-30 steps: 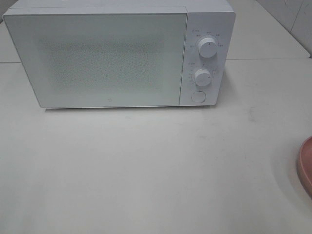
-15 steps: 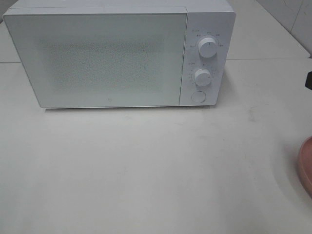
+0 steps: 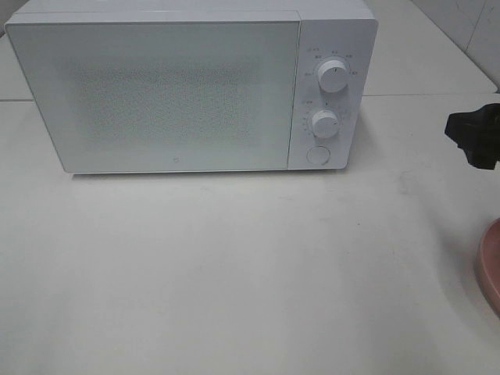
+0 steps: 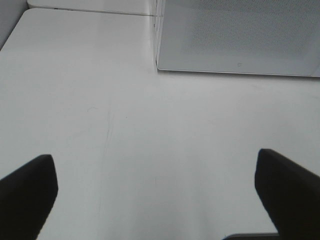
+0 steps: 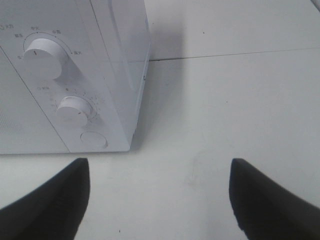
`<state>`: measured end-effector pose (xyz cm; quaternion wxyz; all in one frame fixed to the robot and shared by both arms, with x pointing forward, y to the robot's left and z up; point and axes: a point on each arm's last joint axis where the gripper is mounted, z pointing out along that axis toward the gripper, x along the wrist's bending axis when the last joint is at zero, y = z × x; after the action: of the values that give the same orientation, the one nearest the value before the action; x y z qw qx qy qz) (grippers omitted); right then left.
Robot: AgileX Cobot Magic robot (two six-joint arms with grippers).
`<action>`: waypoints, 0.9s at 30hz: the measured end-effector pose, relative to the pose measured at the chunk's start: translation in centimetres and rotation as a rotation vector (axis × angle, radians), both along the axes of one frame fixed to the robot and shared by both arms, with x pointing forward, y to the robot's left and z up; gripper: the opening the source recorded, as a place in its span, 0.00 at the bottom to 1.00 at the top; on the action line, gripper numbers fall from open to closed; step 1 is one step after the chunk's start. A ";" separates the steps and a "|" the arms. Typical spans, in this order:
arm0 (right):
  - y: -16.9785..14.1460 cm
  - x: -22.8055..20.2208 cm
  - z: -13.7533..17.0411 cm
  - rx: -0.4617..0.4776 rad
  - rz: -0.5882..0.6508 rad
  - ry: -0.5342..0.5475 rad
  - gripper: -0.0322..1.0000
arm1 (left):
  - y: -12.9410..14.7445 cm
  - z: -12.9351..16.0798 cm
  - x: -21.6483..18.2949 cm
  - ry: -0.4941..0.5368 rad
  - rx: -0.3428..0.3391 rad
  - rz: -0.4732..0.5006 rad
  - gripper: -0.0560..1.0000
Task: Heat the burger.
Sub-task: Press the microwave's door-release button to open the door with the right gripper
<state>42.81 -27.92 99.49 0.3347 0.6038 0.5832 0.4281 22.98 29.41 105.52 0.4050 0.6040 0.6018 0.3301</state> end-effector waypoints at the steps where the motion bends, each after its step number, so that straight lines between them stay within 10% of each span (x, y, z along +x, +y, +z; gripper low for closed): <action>1: 0.0 0.3 -0.5 0.001 0.002 -0.025 0.75 | 0.0 0.0 0.0 0.000 0.000 0.000 1.00; 27: 5.8 1.1 -6.5 -0.157 0.064 -0.125 0.75 | 0.0 0.0 0.0 0.000 0.000 0.000 1.00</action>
<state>43.87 -22.14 93.00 0.4029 0.5290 0.6117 0.4284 22.98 29.41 105.52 0.4050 0.6040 0.6018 0.3301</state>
